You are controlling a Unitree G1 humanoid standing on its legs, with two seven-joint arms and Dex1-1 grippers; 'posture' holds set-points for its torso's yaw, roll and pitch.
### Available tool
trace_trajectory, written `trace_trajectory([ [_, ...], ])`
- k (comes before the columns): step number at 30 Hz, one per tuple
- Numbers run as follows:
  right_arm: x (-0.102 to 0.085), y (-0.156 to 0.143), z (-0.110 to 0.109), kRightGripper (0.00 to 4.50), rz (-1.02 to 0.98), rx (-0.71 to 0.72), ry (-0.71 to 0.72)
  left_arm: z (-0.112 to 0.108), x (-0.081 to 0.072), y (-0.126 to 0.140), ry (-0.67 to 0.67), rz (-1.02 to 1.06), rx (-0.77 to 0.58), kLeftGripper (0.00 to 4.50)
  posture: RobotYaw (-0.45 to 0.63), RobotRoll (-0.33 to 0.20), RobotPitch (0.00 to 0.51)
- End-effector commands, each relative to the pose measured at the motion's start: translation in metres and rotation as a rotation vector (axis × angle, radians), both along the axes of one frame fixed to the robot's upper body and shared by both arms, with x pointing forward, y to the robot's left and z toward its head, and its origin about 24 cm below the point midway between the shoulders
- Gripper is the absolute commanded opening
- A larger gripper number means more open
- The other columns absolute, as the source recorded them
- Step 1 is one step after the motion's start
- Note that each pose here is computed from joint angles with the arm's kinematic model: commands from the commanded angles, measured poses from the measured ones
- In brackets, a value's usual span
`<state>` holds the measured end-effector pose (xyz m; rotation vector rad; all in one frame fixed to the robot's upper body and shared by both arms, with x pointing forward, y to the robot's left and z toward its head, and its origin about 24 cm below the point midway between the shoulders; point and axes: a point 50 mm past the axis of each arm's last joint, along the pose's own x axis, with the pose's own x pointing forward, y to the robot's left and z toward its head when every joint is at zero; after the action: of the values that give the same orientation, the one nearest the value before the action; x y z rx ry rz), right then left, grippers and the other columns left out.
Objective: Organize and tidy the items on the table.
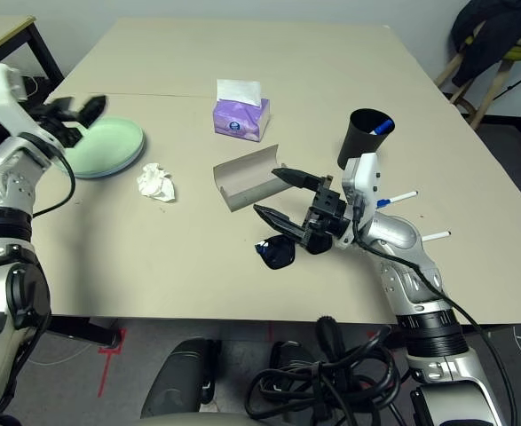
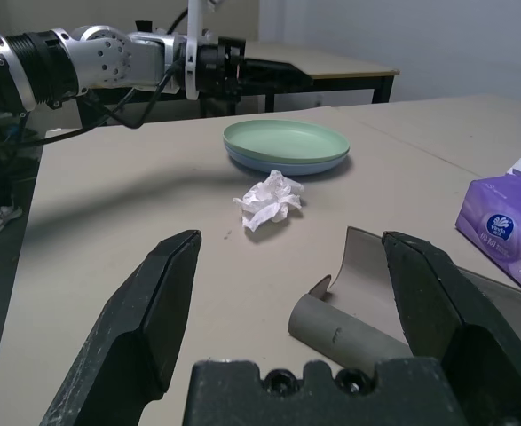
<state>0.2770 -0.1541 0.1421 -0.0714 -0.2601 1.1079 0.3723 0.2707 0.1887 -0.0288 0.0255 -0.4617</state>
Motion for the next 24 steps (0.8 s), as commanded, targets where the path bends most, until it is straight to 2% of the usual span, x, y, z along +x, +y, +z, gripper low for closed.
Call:
trace_trajectory([
  [1, -0.001, -0.002, 0.006, 4.5, -0.007, -0.012, -0.024, -0.012, -0.004, -0.003, 0.11, -0.111, 0.108, 4.44, 0.14, 0.0, 0.093],
  [5, -0.002, -0.004, 0.007, 4.5, -0.016, -0.015, -0.027, -0.026, -0.007, -0.006, 0.221, -0.182, 0.233, 4.44, 0.13, 0.0, 0.089],
  [11, -0.003, -0.005, 0.007, 4.5, -0.024, -0.028, -0.01, -0.041, -0.008, -0.008, 0.302, -0.22, 0.341, 4.44, 0.12, 0.0, 0.083],
  [19, -0.003, -0.005, 0.005, 4.5, -0.041, -0.06, 0.023, -0.052, -0.01, -0.013, 0.352, -0.248, 0.366, 4.44, 0.13, 0.0, 0.085],
  [24, -0.002, -0.006, 0.006, 4.5, -0.044, -0.054, 0.012, -0.065, -0.014, -0.011, 0.428, -0.253, 0.404, 4.44, 0.12, 0.0, 0.086],
])
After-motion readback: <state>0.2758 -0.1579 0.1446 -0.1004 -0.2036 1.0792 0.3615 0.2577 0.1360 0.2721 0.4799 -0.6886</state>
